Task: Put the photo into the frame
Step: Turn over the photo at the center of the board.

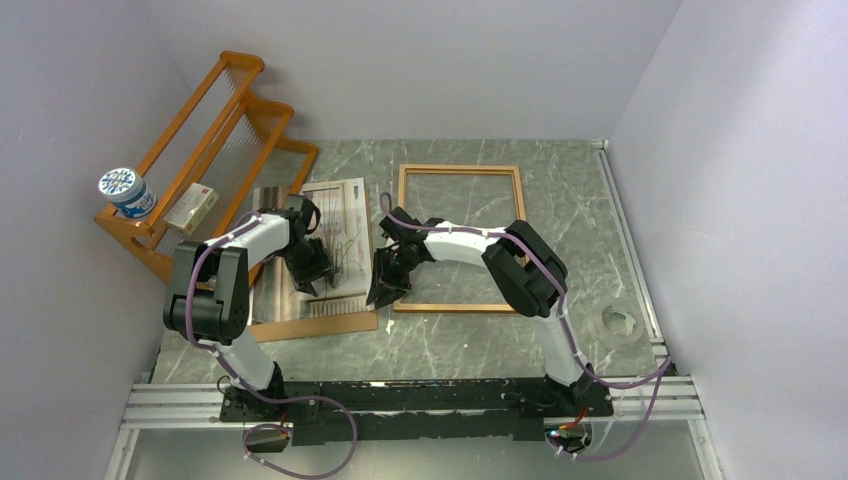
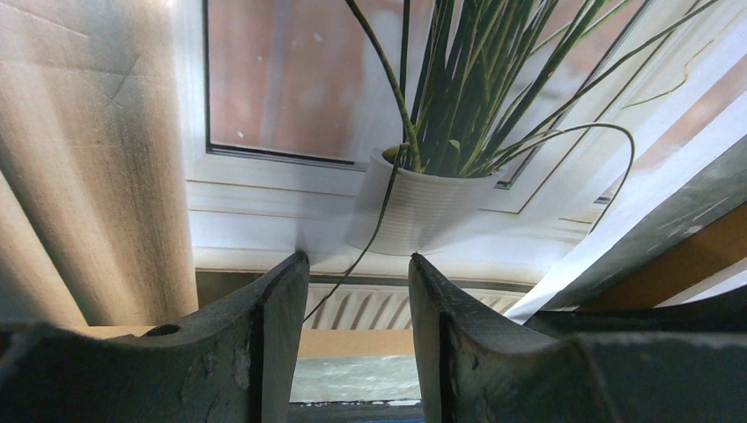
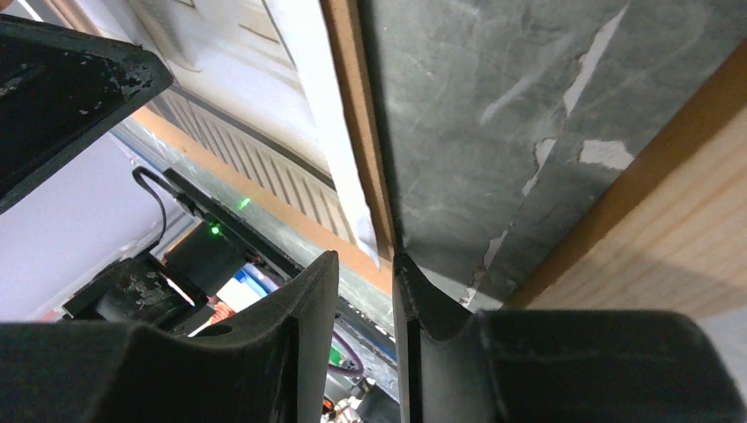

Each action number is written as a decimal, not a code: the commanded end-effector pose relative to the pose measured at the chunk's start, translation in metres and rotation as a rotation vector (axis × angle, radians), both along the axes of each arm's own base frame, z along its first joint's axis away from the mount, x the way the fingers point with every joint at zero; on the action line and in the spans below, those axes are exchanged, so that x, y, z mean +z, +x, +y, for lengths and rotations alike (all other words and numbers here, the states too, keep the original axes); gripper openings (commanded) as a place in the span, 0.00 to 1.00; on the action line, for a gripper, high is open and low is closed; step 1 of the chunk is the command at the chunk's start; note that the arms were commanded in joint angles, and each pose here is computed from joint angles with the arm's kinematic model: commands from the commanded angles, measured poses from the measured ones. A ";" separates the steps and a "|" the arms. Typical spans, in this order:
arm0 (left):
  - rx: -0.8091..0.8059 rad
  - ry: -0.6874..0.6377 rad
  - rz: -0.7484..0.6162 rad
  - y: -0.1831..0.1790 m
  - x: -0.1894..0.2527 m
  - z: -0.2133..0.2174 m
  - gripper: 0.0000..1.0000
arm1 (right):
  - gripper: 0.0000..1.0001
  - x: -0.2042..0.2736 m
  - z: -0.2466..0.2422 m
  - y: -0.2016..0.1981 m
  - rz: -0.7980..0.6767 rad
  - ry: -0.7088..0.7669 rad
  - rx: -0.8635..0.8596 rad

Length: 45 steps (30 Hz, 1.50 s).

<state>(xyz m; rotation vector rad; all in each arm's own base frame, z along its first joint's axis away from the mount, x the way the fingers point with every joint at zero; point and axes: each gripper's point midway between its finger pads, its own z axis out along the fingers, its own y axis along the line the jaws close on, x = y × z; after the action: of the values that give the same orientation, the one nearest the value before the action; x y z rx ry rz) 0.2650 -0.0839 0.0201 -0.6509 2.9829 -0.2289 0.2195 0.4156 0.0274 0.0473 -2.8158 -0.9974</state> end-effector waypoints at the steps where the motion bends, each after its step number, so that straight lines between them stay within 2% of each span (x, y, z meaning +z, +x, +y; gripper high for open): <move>1: 0.000 -0.016 0.000 -0.001 -0.005 -0.006 0.51 | 0.33 0.008 0.008 0.001 -0.010 0.024 0.020; 4: 0.000 -0.016 0.000 -0.001 -0.006 -0.006 0.51 | 0.33 0.008 0.010 0.002 -0.010 0.033 0.019; 9: -0.001 -0.013 0.003 -0.002 -0.006 -0.006 0.51 | 0.24 0.008 0.010 0.003 -0.011 0.031 0.019; 15: -0.003 -0.015 0.005 -0.002 -0.007 -0.006 0.51 | 0.22 0.016 0.008 0.005 -0.035 0.017 0.019; 23: -0.003 -0.016 0.006 -0.002 -0.007 -0.007 0.51 | 0.28 0.021 0.007 0.002 -0.037 0.034 0.021; 36: -0.003 -0.014 0.013 -0.005 -0.009 -0.007 0.51 | 0.27 0.009 0.011 -0.001 -0.002 0.049 0.024; 45: -0.005 -0.014 0.012 -0.004 -0.008 -0.007 0.52 | 0.31 0.000 0.009 0.000 0.013 0.041 -0.035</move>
<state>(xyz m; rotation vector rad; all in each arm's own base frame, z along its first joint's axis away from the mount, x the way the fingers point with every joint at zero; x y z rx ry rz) 0.2644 -0.0865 0.0191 -0.6389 2.9846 -0.2344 0.2178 0.4194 0.0263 0.0404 -2.7947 -1.0170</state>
